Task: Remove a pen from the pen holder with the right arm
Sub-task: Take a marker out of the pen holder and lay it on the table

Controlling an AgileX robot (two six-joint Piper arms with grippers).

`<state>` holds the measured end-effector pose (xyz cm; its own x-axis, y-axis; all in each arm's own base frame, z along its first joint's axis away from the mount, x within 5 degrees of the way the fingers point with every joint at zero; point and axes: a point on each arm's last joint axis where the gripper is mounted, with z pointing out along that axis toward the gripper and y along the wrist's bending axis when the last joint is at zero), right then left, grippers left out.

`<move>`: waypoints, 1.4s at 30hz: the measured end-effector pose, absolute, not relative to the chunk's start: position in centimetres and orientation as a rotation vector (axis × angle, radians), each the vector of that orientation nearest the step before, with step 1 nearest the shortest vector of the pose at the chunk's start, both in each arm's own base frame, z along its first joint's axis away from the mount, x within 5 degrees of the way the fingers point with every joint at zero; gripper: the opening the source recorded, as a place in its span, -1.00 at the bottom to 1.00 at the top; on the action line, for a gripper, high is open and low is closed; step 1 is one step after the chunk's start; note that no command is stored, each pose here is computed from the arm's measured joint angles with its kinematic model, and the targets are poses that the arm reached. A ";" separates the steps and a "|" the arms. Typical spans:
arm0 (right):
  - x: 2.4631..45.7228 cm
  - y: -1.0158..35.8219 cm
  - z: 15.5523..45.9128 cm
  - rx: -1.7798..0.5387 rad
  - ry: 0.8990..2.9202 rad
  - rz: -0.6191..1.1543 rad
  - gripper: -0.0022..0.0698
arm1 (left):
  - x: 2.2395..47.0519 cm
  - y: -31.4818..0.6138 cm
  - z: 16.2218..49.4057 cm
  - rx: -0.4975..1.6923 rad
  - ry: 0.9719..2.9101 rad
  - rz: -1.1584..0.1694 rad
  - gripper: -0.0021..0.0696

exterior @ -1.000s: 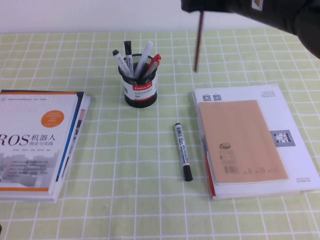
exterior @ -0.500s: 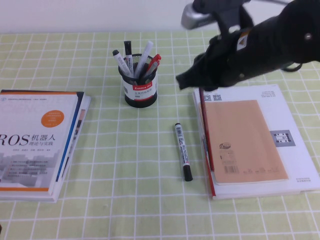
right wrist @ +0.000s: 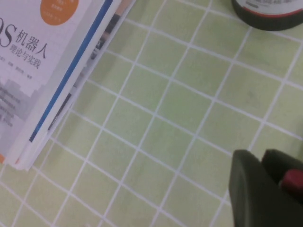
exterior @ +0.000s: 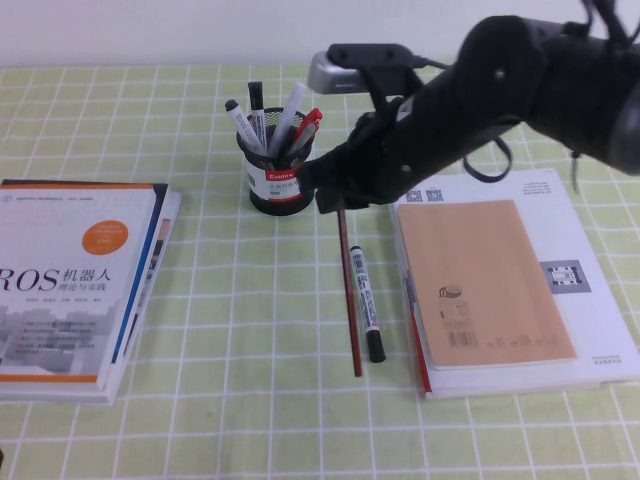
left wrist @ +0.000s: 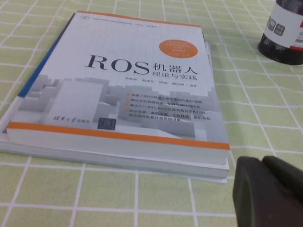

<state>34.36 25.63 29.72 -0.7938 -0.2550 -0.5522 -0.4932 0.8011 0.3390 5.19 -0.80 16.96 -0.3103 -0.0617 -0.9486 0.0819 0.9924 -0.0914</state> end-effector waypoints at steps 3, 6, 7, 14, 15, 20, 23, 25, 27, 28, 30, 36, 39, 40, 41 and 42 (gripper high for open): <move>35.6 26.6 28.9 -0.563 2.527 0.674 -0.94 | 5.2 -0.8 17.0 0.015 1.881 -0.142 -0.96; 37.1 27.2 27.4 -0.561 2.572 0.679 -0.94 | 5.2 -0.8 17.0 0.015 1.881 -0.142 -0.96; 37.6 27.3 27.0 -0.554 2.584 0.680 -0.94 | 5.2 -0.8 17.0 0.015 1.881 -0.142 -0.96; 40.0 27.3 23.6 -0.484 2.660 0.687 -0.94 | 5.2 -0.8 17.0 0.015 1.881 -0.142 -0.96; 40.2 27.2 23.2 -0.470 2.665 0.694 -0.94 | 5.2 -0.8 17.0 0.015 1.881 -0.142 -0.96; 40.8 27.3 21.7 -0.438 2.681 0.694 -0.94 | 5.2 -0.8 17.0 0.015 1.881 -0.142 -0.96; 41.3 27.4 20.7 -0.420 2.673 0.689 -0.95 | 5.2 -0.8 17.0 0.015 1.881 -0.142 -0.96; 41.5 27.5 20.2 -0.413 2.672 0.686 -0.95 | 5.2 -0.8 17.0 0.015 1.881 -0.142 -0.96; 41.6 27.6 19.8 -0.407 2.670 0.683 -0.94 | 5.2 -0.8 17.0 0.015 1.881 -0.142 -0.96; 41.7 27.6 19.6 -0.405 2.671 0.682 -0.94 | 5.2 -0.8 17.0 0.015 1.881 -0.142 -0.96; 41.8 27.6 19.1 -0.400 2.672 0.679 -0.91 | 5.2 -0.8 17.0 0.015 1.881 -0.142 -0.96; 42.0 27.7 19.0 -0.411 2.652 0.672 -0.45 | 5.2 -0.8 17.0 0.015 1.881 -0.142 -0.96; 42.1 27.7 19.0 -0.417 2.648 0.668 -0.18 | 5.2 -0.8 17.0 0.015 1.881 -0.142 -0.96; 42.1 27.7 19.0 -0.417 2.648 0.668 -0.13 | 5.2 -0.8 17.0 0.015 1.881 -0.142 -0.96; 42.1 27.6 19.0 -0.421 2.647 0.661 -0.07 | 5.2 -0.8 17.0 0.015 1.881 -0.142 -0.96; 42.1 27.6 19.0 -0.425 2.647 0.655 -0.05 | 5.2 -0.8 17.0 0.015 1.881 -0.142 -0.96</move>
<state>42.08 27.60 18.96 -0.8820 -0.1965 -0.4282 -0.3735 0.8457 0.3812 5.19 -0.80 16.96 -0.3103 -0.0617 -0.9486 0.0819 0.9924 -0.0914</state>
